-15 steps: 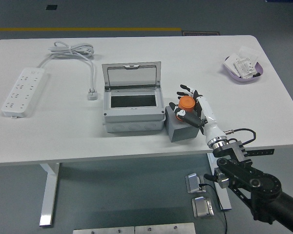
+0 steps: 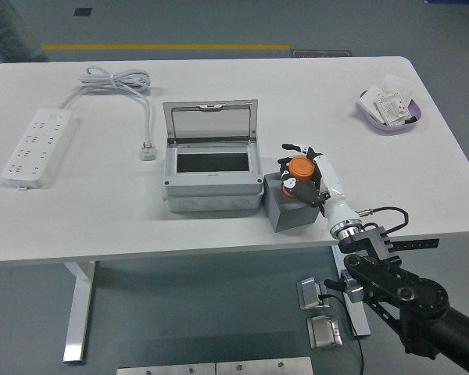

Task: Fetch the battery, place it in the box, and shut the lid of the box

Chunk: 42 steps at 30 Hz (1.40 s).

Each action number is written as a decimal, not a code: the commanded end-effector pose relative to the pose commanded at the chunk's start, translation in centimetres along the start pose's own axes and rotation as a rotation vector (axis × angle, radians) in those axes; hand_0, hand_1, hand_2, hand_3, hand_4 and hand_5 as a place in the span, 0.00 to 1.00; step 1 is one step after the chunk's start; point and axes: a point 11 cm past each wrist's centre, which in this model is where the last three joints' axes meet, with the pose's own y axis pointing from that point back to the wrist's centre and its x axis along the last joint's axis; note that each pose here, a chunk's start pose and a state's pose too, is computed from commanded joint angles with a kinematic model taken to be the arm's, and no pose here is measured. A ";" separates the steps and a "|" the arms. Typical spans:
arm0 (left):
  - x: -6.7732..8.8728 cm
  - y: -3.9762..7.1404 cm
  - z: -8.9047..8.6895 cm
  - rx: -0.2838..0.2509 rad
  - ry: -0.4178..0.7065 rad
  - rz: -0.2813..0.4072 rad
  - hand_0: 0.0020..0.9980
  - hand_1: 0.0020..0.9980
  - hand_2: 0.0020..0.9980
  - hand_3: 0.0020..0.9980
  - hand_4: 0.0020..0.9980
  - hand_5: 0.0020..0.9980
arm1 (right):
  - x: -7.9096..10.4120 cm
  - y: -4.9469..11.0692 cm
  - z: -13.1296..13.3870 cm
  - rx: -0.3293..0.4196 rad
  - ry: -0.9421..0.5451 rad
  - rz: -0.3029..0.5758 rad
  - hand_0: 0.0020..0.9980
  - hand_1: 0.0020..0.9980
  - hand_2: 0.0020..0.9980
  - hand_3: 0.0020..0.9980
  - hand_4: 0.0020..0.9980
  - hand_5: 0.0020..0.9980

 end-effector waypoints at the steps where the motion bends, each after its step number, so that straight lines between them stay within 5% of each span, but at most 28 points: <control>1: 0.0 0.0 0.0 0.000 0.001 0.000 0.64 0.68 0.56 0.55 0.44 0.00 | 0.0 0.0 0.0 -0.002 0.001 0.000 0.37 0.42 0.46 0.59 0.11 0.00; 17: 0.4 0.0 0.0 0.000 -0.001 0.009 0.64 0.69 0.57 0.56 0.46 0.00 | 0.4 -0.7 -0.8 0.023 0.052 0.021 0.28 0.32 0.44 0.54 0.00 0.00; 29: 0.7 0.0 0.1 0.005 -0.006 0.017 0.64 0.69 0.57 0.56 0.47 0.00 | 0.8 -4.1 -5.9 0.130 0.229 -0.021 0.28 0.31 0.44 0.54 0.00 0.00; 42: 0.9 0.0 0.2 0.008 -0.011 0.020 0.64 0.70 0.58 0.56 0.49 0.00 | -4.9 -7.2 -11.0 0.200 0.623 -0.264 0.26 0.24 0.44 0.53 0.00 0.00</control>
